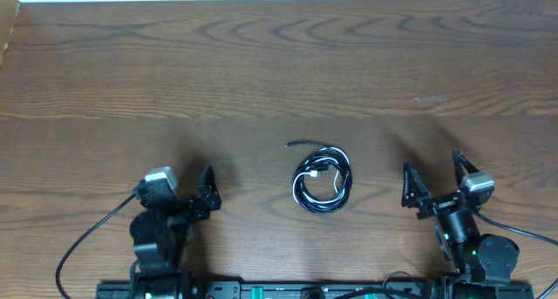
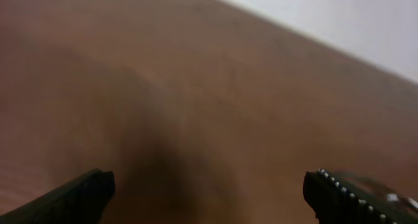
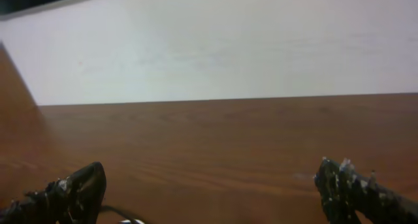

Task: Untangle cables

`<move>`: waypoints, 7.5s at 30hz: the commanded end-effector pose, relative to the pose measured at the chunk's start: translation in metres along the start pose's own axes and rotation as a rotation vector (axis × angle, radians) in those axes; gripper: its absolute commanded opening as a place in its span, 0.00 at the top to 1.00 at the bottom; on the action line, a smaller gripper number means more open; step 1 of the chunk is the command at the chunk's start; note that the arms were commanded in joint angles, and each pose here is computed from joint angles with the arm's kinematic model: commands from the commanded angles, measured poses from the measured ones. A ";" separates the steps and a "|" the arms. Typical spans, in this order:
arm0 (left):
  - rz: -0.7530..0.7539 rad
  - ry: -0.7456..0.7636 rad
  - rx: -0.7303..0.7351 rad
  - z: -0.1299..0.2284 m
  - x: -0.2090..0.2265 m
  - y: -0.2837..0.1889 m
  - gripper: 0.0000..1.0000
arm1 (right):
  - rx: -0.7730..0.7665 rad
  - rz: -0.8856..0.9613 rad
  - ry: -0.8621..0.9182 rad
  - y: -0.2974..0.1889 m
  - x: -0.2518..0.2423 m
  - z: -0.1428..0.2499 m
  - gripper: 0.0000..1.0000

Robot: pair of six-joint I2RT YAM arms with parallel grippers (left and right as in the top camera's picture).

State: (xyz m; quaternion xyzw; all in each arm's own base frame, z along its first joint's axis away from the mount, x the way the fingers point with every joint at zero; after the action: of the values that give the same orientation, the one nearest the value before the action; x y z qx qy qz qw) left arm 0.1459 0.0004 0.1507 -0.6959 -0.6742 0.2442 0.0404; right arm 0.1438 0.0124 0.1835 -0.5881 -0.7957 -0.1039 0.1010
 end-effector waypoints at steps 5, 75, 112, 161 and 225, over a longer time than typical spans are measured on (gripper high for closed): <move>0.099 -0.003 0.049 -0.087 -0.031 -0.009 0.02 | -0.043 -0.062 0.000 0.001 0.022 -0.059 0.01; 0.331 0.078 0.636 -0.103 -0.109 -0.014 0.09 | 1.317 0.326 0.499 0.107 0.074 0.071 0.07; 0.309 0.071 0.693 -0.097 -0.109 0.000 0.10 | 1.350 0.535 0.381 0.091 0.101 0.146 0.63; 0.469 0.237 0.719 -0.057 -0.176 0.070 0.25 | 0.775 0.168 0.145 0.134 0.138 -0.019 0.99; 0.294 0.273 0.571 -0.069 -0.169 0.083 0.92 | 0.543 0.639 0.230 0.076 0.039 -0.093 0.99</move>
State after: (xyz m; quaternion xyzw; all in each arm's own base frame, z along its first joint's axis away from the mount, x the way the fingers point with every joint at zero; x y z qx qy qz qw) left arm 0.2521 -0.1556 0.2281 -0.7842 -0.4385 0.3336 0.2853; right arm 0.2100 0.0503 0.2785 -0.7199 -0.5700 0.1019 0.3828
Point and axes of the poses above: each gripper's point midway between its finger pads, its own y axis out along the fingers, its own x axis along the line the jaws close on, z = x × y, the point moved 10 cm from there along -y, back along the fingers, and after that the axes turned 5 degrees about y, right-handed, at the moved point
